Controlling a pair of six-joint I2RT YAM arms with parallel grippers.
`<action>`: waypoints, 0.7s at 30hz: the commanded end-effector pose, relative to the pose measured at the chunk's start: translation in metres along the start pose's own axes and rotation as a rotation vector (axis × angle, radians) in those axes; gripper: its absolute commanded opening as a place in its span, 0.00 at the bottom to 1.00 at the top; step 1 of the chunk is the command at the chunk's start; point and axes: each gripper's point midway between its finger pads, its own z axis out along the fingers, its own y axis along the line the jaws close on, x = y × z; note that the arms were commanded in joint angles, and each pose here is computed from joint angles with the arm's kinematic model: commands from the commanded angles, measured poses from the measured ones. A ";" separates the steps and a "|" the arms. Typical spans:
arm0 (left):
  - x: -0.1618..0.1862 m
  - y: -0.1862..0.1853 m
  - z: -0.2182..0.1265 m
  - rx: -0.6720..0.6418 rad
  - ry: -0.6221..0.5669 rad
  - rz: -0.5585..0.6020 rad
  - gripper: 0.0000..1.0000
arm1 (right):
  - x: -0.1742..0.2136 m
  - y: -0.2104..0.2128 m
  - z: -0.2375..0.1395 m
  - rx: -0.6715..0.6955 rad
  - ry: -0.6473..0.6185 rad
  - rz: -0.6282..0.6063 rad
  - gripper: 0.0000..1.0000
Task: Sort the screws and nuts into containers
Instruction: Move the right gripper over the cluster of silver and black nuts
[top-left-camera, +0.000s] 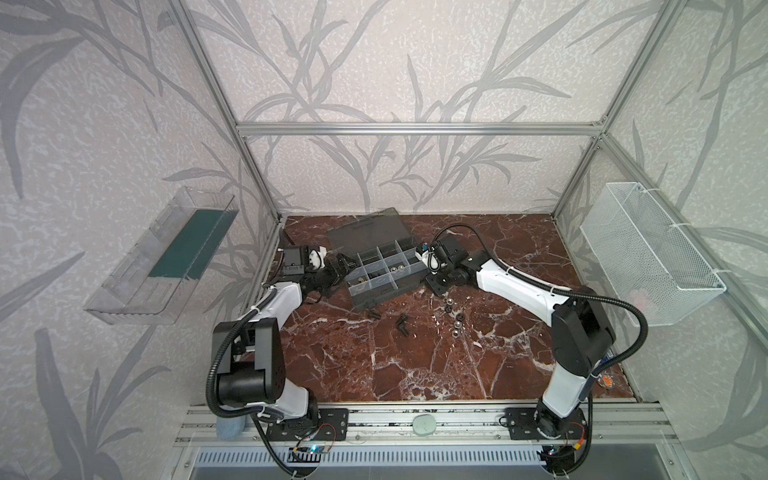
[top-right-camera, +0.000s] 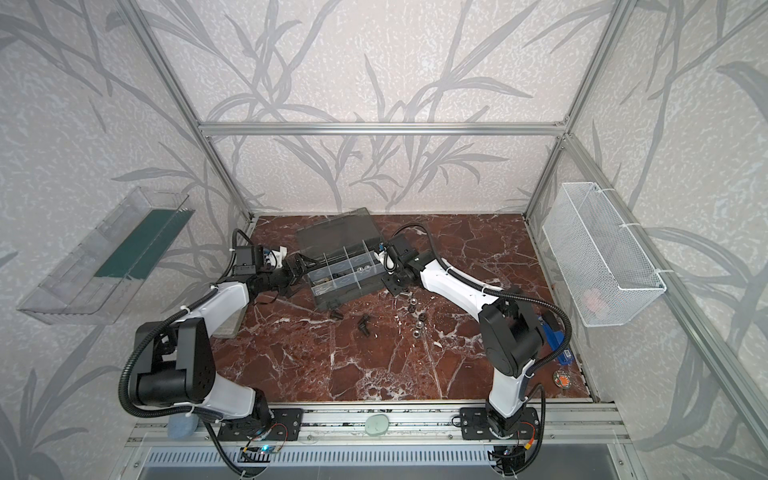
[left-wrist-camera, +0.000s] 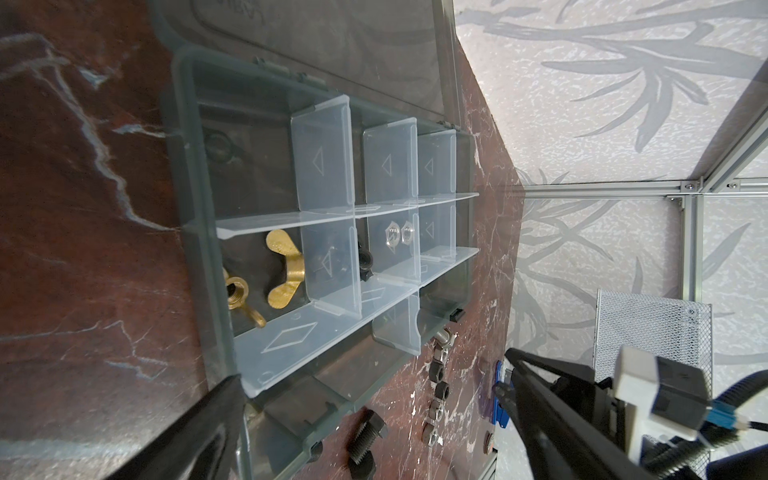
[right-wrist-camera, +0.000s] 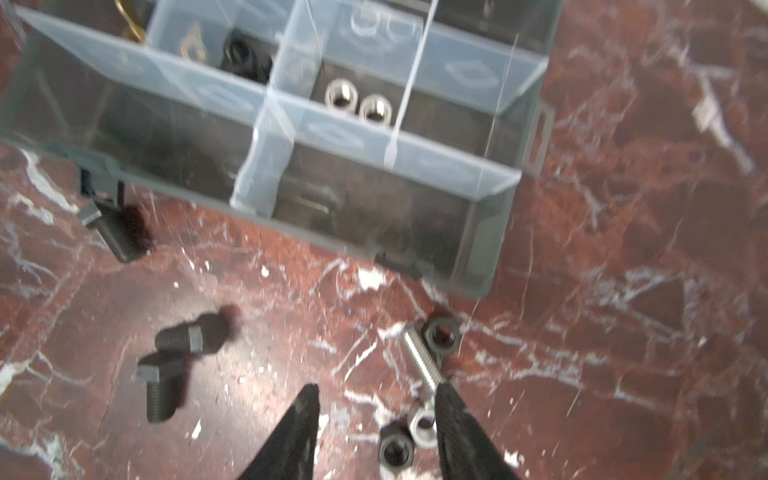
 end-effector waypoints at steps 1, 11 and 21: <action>0.002 0.000 0.004 0.011 0.015 -0.006 0.99 | 0.057 -0.004 -0.004 0.028 0.171 0.123 0.48; 0.003 0.002 0.006 0.008 0.027 -0.011 0.99 | 0.115 -0.005 -0.016 0.093 0.215 0.489 0.52; 0.003 0.004 0.007 0.004 0.029 -0.010 1.00 | 0.141 0.009 0.002 0.056 0.285 0.576 0.53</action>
